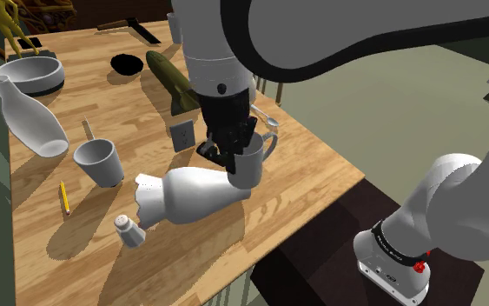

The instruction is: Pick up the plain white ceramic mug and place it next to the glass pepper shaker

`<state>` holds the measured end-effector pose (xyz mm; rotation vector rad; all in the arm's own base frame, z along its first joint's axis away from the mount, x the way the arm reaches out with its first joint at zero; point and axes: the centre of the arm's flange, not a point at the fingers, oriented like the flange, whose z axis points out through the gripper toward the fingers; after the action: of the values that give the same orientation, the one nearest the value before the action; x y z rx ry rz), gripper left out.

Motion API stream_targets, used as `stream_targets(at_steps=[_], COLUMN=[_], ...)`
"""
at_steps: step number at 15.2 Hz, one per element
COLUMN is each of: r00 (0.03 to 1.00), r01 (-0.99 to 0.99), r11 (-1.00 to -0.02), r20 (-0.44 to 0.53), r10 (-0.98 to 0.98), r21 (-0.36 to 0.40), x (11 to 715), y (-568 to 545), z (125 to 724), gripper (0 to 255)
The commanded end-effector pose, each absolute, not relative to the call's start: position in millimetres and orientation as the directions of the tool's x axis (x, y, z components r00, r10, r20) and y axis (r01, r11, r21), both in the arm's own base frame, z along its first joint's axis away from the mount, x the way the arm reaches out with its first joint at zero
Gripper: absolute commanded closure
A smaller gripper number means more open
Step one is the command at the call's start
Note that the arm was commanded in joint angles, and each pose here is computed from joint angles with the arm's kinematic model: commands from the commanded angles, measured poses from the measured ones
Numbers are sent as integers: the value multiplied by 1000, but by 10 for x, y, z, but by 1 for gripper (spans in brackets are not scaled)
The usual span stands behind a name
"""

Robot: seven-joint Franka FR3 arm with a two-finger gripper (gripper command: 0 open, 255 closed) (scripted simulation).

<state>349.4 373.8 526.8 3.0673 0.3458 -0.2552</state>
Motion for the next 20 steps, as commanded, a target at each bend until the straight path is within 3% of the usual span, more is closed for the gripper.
stream_targets(at_steps=[1, 16, 20], r00=[962, 962, 962], r01=[223, 223, 223], r11=[-974, -974, -974], r20=[-168, -168, -168], r10=[216, 216, 216], r21=[25, 25, 25], x=[3461, 3125, 3125], y=[3997, 6061, 6061], z=[5273, 5275, 5064], gripper=[255, 255, 255])
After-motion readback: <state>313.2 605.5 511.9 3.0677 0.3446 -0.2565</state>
